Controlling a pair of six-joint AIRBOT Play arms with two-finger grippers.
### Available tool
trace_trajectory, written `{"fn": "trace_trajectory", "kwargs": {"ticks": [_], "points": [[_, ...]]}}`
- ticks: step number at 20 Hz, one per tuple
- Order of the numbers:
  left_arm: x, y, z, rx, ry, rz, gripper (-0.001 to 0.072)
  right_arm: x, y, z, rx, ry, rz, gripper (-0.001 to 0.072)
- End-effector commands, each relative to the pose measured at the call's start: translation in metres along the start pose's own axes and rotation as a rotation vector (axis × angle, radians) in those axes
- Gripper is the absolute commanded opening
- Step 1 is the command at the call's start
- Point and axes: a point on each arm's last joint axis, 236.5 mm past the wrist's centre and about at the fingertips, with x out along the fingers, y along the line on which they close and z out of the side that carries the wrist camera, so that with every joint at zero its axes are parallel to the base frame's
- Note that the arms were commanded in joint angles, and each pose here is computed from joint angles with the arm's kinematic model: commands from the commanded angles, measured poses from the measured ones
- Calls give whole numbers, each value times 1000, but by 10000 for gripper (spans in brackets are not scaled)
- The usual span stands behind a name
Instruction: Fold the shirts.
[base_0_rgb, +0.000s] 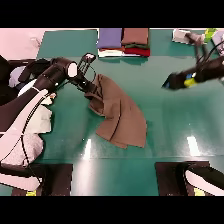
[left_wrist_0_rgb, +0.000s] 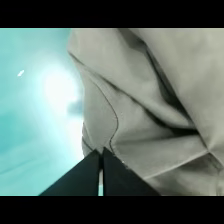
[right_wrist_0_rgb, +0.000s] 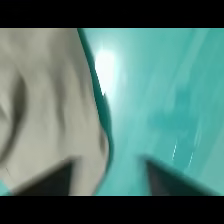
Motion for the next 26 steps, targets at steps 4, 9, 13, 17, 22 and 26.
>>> {"fn": "trace_trajectory", "kwargs": {"ticks": [4,9,13,17,22,26], "points": [[-8,7,0,13,2,27,21,105,-7,-129,156,318,-10,491],[-8,7,-2,13,7,27,21,154,33,-157,123,402,38,488],[-9,8,-6,17,26,34,21,176,44,-157,123,390,46,249],[-26,35,4,24,-5,111,21,142,34,-106,73,226,17,15],[-139,101,45,-111,-268,190,21,-19,-23,8,69,-181,-147,15],[-284,115,64,-141,-615,248,21,-180,-28,59,60,-584,-224,14]]}}
